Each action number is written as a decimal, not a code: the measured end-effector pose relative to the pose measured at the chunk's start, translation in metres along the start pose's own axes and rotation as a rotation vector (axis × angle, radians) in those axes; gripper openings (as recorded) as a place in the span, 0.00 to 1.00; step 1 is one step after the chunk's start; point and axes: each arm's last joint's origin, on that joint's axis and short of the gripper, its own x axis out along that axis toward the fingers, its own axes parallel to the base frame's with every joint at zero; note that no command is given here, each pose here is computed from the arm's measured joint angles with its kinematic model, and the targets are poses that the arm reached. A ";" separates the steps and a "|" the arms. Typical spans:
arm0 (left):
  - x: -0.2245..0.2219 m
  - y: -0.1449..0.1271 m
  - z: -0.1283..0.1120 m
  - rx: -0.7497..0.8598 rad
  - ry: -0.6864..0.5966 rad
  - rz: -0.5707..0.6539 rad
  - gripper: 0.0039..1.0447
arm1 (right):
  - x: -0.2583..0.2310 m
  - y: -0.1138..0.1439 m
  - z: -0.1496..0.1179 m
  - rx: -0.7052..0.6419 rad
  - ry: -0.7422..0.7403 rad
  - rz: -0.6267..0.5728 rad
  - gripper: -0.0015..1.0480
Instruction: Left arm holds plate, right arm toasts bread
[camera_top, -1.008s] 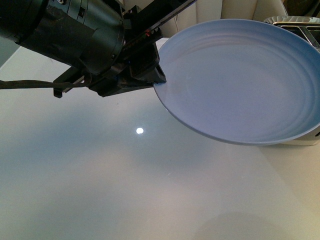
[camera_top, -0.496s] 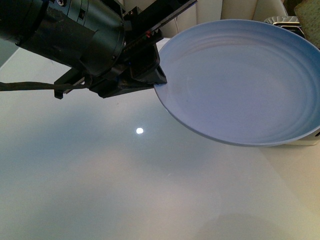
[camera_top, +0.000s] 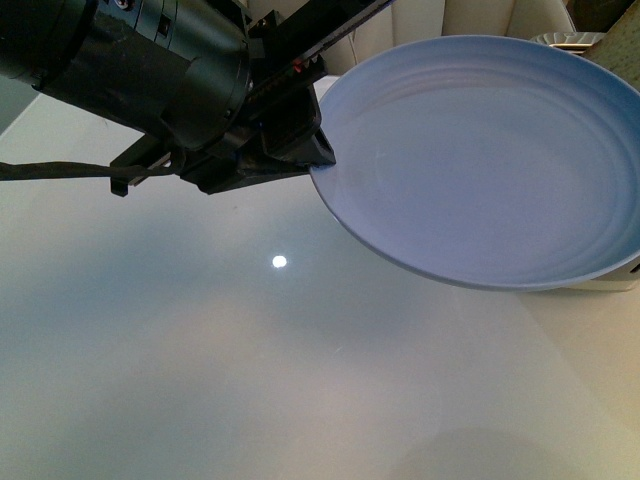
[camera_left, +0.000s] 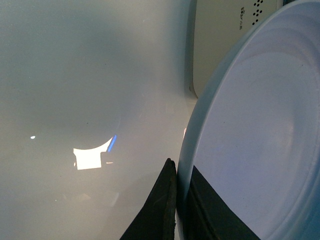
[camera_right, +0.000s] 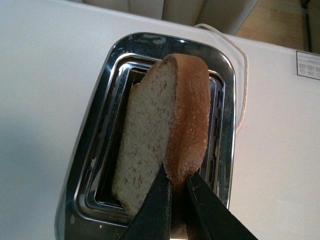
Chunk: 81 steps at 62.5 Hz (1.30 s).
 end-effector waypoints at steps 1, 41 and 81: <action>0.000 0.000 0.000 0.000 0.000 0.000 0.03 | 0.000 0.000 0.000 -0.002 0.002 0.000 0.03; 0.000 0.000 0.000 -0.003 0.000 -0.001 0.03 | 0.008 0.010 -0.004 -0.049 0.016 0.016 0.35; 0.000 0.000 0.000 -0.003 0.000 0.000 0.03 | -0.009 0.002 -0.014 0.023 -0.033 0.015 0.91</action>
